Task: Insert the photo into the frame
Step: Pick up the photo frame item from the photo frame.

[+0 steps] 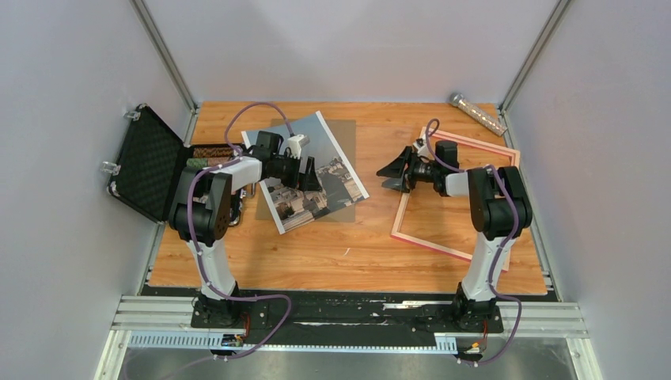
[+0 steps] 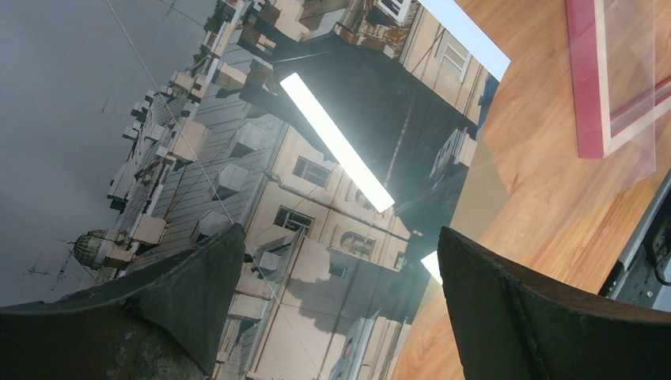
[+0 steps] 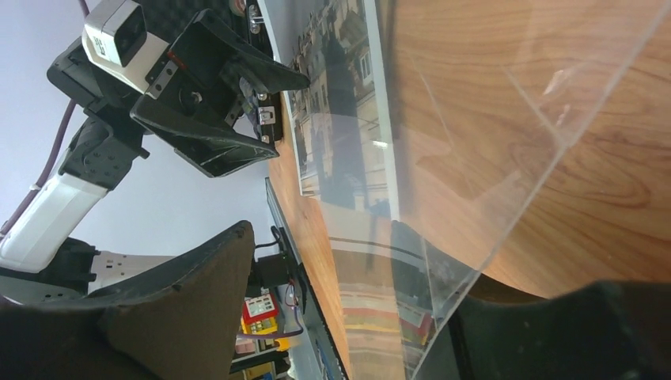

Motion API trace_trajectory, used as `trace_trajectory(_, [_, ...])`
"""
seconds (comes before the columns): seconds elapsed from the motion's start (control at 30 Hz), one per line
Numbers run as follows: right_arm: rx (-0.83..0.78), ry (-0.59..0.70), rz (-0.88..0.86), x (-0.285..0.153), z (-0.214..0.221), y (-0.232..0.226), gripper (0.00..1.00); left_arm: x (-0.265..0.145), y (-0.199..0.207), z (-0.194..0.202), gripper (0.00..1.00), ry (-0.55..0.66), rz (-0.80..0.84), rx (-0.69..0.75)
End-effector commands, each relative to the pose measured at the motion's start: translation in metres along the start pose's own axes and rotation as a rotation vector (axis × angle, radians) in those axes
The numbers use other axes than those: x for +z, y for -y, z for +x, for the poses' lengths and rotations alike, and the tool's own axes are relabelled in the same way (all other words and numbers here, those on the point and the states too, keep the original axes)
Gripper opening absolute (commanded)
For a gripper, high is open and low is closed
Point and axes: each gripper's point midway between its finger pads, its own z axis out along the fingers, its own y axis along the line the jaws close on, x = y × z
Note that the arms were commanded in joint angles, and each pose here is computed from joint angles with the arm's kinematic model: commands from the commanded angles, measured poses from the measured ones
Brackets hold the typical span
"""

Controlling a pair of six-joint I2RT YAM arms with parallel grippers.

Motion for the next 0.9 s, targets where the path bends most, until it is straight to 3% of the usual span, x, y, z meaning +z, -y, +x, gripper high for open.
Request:
trace_trajectory(0.0, [-0.061,0.02,0.014,0.006,-0.015,-0.001,0.62,-0.001,0.006,0.02,1.0,-0.058,0.006,-0.047])
trace_trajectory(0.23, [-0.053,0.047,0.073,0.012,-0.029,0.013,0.53,-0.001,0.004,0.023,1.0,-0.065,-0.004,-0.042])
trace_trajectory(0.67, [-0.059,0.069,0.069,0.0,-0.046,0.0,0.02,-0.011,0.01,0.009,1.0,-0.03,-0.016,-0.015])
trace_trajectory(0.87, [-0.103,0.074,0.014,-0.024,-0.045,-0.024,0.0,-0.033,0.022,-0.023,1.0,0.039,-0.041,0.065])
